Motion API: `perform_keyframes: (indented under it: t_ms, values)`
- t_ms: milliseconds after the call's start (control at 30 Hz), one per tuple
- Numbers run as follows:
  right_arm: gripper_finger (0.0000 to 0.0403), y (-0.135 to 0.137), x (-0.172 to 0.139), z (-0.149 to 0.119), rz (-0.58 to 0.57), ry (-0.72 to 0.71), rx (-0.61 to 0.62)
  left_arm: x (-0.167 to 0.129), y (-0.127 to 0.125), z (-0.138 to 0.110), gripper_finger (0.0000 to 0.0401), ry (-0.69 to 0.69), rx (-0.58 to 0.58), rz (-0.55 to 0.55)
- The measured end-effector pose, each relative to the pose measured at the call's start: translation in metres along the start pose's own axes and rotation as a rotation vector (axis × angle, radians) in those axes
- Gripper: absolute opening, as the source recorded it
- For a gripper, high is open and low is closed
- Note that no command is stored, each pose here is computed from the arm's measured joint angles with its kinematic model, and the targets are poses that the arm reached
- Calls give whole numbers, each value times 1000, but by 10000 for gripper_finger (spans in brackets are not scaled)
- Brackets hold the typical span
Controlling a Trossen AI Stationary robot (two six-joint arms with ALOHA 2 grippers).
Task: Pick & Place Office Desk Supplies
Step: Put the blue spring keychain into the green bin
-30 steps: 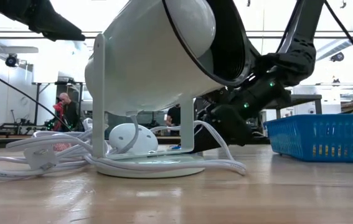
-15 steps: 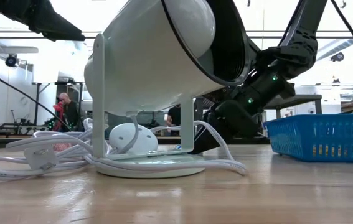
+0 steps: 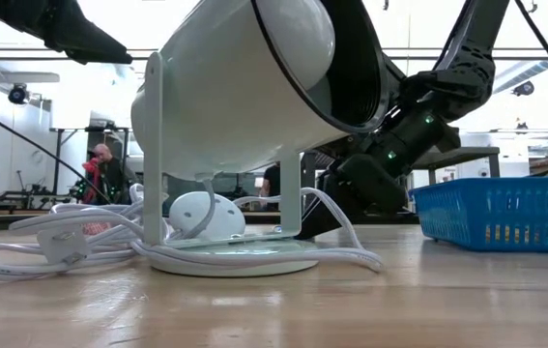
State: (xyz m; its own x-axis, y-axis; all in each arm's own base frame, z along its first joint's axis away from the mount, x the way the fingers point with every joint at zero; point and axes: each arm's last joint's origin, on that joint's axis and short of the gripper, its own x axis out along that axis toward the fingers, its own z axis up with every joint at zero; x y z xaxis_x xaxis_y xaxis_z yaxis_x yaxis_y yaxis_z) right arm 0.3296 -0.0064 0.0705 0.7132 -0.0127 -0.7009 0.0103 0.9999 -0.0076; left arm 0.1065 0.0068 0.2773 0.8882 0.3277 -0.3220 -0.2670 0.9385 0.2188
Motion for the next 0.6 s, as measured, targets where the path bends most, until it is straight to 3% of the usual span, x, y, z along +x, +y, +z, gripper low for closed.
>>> perform_keyframes:
  t_ms: [367,600]
  values:
    - [20,-1,0,0,-30,2,-22,0,0,0,244,0,0,0]
    - [19,-1,-7,6,-34,-12,-17,0,0,0,244,0,0,0]
